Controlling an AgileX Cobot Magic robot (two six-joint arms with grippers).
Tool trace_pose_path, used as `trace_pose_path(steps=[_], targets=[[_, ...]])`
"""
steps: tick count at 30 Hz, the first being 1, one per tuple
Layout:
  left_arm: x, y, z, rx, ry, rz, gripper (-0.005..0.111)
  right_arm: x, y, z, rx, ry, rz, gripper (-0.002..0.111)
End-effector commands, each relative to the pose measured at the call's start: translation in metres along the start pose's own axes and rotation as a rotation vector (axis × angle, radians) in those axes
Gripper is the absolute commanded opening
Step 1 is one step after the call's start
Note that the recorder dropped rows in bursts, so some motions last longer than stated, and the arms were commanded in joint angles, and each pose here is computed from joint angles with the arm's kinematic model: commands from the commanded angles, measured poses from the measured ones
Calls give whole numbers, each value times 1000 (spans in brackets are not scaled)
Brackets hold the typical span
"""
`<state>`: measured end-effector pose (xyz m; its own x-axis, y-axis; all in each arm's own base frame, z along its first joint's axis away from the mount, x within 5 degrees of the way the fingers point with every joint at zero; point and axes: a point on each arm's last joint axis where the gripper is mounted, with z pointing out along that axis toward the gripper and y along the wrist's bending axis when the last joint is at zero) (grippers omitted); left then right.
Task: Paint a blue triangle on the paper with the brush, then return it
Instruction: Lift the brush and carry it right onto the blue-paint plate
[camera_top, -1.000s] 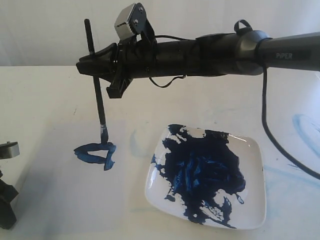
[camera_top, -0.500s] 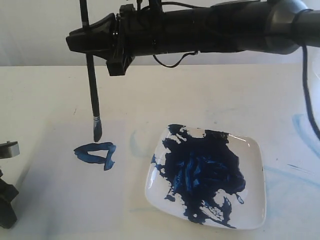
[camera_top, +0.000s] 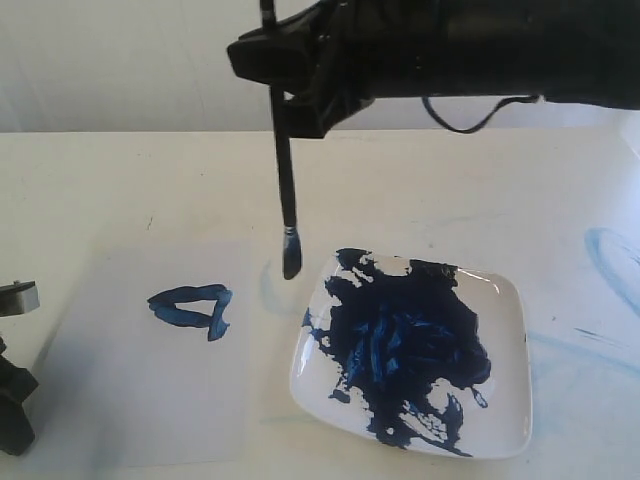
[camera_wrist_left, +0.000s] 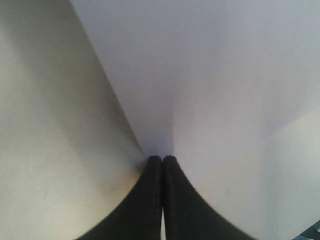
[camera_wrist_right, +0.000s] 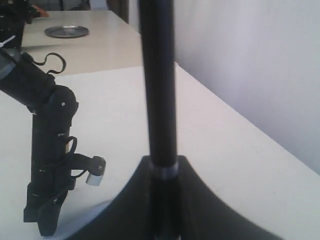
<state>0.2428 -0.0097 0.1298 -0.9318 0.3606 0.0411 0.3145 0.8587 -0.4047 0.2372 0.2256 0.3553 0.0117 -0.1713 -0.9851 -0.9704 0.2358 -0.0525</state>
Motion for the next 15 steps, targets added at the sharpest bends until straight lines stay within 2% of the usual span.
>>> trace_pose_path(steps=[1,9,15], targets=[[1,2,2,-19,-9,-5,0,6,-4,-38,135,21,104,0],[1,2,2,-18,-4,-3,0,25,-2,-89,348,26,264,0],[2,1,1,-7,7,-2,0,35,9,-101,379,23,366,0]])
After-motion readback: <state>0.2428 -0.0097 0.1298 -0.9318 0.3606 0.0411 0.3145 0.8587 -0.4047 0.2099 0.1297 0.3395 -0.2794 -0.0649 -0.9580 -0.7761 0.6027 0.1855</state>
